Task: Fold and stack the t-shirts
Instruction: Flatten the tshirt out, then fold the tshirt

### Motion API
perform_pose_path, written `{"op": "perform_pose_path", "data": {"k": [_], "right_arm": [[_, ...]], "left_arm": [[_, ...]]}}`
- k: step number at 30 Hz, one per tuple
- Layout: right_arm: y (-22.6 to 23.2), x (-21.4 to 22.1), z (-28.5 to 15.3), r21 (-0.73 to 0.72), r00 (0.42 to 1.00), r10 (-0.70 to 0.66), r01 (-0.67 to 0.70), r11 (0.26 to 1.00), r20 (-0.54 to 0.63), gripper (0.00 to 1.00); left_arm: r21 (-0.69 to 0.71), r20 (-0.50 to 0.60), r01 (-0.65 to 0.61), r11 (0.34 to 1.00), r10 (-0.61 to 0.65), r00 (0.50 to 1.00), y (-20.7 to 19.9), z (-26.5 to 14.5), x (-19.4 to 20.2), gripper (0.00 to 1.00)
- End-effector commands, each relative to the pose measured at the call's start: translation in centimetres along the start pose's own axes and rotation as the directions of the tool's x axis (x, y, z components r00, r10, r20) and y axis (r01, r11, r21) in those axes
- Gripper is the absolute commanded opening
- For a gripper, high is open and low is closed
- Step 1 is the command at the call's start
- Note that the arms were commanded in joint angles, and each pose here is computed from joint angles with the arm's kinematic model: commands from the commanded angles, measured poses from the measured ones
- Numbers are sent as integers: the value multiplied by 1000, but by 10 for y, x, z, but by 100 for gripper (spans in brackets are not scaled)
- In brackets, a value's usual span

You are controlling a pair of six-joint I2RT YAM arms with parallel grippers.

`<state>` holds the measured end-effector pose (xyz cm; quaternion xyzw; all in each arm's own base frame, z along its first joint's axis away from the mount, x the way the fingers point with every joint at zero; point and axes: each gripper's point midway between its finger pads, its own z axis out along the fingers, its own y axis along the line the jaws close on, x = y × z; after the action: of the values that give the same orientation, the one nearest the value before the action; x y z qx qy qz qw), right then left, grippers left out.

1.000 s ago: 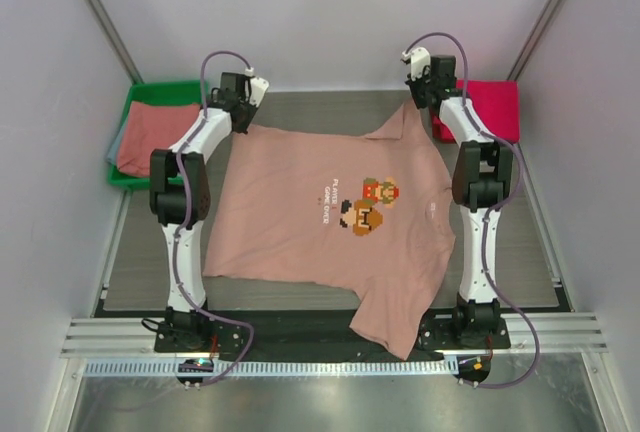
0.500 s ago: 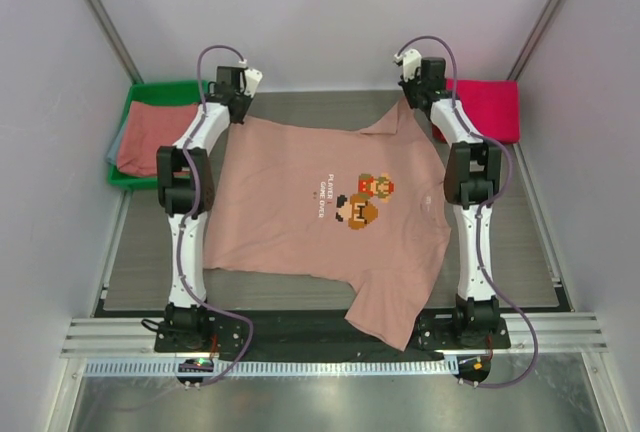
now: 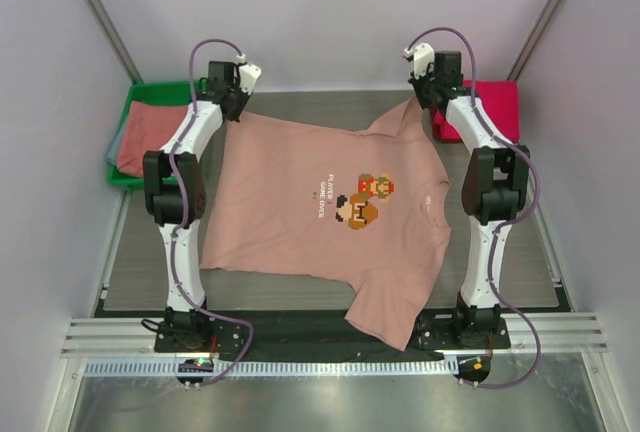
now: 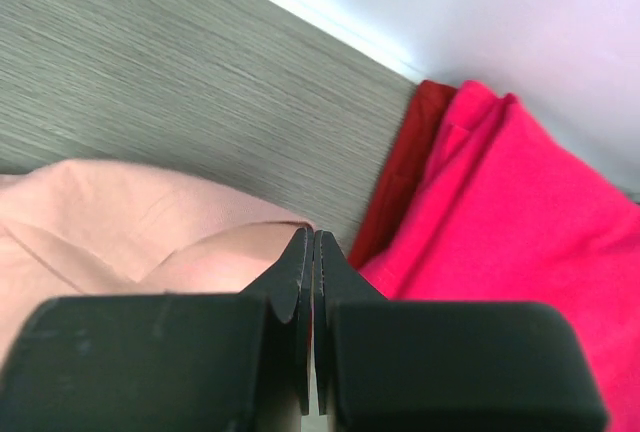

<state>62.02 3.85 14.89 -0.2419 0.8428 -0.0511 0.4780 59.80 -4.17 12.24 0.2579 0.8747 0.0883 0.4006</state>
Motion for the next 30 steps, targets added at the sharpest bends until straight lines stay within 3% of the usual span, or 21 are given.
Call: {"op": "perform_pose_path", "data": {"k": [1,19,30], "right_arm": [[-15,-39,-40,34,996,-5,2,999,84,1],[14,-31,-140,-37,996,55,-52,998,77,1],[44,-16,-179,-107,994,104,-99,989,40,1]], "left_arm": [[-34,83,-18,999,21,996,18,-36,-28,0],[-22,51,-49,999,50,997,15,-64,1,0],[15,55,-76,997,75,996,9,-73,8,0]]}}
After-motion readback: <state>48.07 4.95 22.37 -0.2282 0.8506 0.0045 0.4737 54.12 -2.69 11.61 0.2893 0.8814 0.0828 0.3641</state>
